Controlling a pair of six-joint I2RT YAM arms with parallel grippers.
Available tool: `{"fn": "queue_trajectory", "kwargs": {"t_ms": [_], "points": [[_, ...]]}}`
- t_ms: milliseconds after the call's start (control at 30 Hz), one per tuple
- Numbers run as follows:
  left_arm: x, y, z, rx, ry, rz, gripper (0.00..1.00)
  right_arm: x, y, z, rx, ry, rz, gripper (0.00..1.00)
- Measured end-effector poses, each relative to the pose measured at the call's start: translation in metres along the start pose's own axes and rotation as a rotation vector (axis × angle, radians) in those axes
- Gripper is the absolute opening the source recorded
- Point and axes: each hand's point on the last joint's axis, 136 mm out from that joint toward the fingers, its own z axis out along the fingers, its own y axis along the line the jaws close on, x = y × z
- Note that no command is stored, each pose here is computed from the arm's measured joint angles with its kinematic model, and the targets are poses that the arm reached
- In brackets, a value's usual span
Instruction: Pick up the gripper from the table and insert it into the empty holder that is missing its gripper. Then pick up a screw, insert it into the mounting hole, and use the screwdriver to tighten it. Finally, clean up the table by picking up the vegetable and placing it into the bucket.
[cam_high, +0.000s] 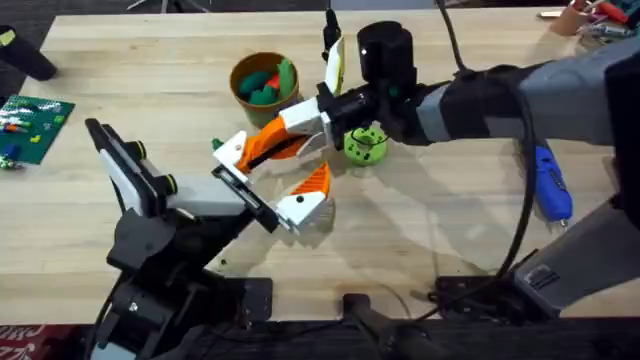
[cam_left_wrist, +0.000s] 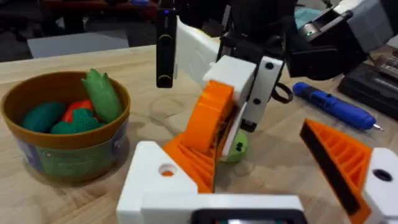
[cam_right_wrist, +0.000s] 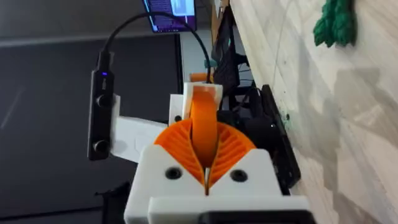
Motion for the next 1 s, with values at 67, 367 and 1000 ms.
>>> {"fn": "queue_trajectory", "kwargs": {"t_ms": [67, 367, 1000], "points": [[0.000, 0.001, 0.000, -0.006, -0.001, -0.001, 0.989, -0.001, 0.001, 0.001, -0.001, 0.001, -0.001, 0.013], [0.000, -0.001, 0.000, 0.007, -0.001, 0.001, 0.988, -0.005, 0.001, -0.001, 0.003, -0.015, 0.001, 0.013], [0.001, -0.013, -0.001, 0.078, 0.007, 0.001, 0.988, 0.000, 0.001, -0.002, 0.001, 0.014, 0.031, 0.013]]}}
